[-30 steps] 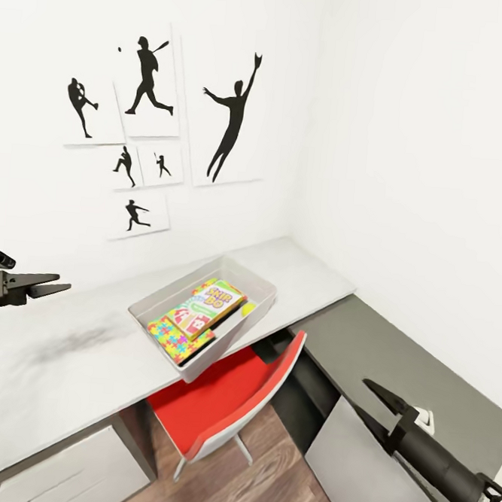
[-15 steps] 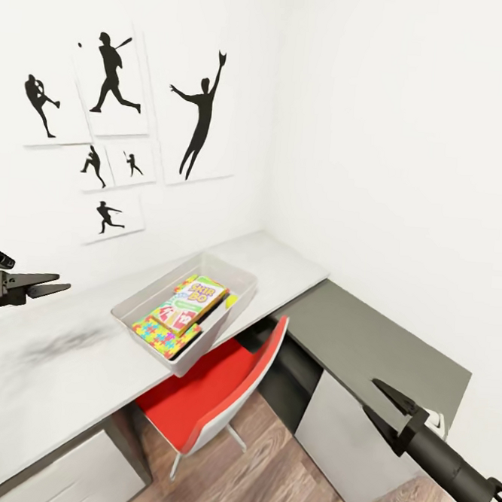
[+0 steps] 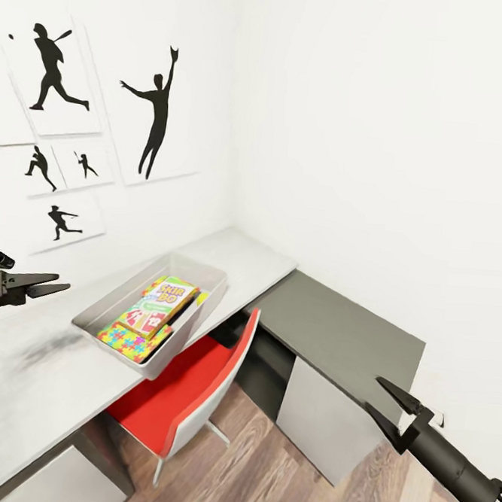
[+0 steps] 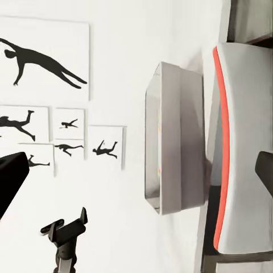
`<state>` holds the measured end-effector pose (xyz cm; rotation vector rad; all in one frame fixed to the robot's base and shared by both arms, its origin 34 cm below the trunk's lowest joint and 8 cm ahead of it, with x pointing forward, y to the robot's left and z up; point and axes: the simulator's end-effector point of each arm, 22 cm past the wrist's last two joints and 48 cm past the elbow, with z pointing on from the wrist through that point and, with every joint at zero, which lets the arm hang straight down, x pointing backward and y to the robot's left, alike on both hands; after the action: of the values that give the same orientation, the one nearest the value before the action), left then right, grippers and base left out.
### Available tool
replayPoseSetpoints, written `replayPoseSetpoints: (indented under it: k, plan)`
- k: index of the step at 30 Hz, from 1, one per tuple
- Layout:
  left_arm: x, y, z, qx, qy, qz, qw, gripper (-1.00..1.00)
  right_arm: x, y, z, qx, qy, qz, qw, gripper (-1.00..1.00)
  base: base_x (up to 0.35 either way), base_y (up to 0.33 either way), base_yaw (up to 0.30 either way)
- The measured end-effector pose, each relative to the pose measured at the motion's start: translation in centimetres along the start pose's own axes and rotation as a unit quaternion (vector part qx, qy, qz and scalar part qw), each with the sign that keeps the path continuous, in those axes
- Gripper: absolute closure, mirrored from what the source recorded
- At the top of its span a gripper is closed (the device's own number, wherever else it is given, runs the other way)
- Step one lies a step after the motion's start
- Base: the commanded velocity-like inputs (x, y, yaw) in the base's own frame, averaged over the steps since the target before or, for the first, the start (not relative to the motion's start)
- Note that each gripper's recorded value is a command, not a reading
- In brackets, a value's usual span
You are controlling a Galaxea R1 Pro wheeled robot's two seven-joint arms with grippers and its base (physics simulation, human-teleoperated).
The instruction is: Put all the toys in the child's room - the three board games (two on the bed and one on the table), the two jigsaw puzzles on the table, and the tennis ball on the table - inside the toy box on the table in the child's room.
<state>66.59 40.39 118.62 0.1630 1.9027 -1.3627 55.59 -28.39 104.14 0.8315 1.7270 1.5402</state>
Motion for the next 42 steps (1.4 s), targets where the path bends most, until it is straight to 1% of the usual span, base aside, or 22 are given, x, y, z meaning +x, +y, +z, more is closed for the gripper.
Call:
replayPoseSetpoints:
  k: [8,42]
  plan:
    - [0.09,0.08,-0.01,-0.001,0.000,-0.001,1.0000,-1.00,-0.07,-0.06,-0.03,0.001,-0.001,0.000,1.0000,-1.00,-0.222,0.096,-0.281]
    - [0.08,0.16,-0.28,-0.004,0.001,-0.001,1.0000,-1.00,-0.07,-0.07,-0.03,0.000,-0.001,0.001,1.0000,-1.00,-0.285,0.117,-0.281]
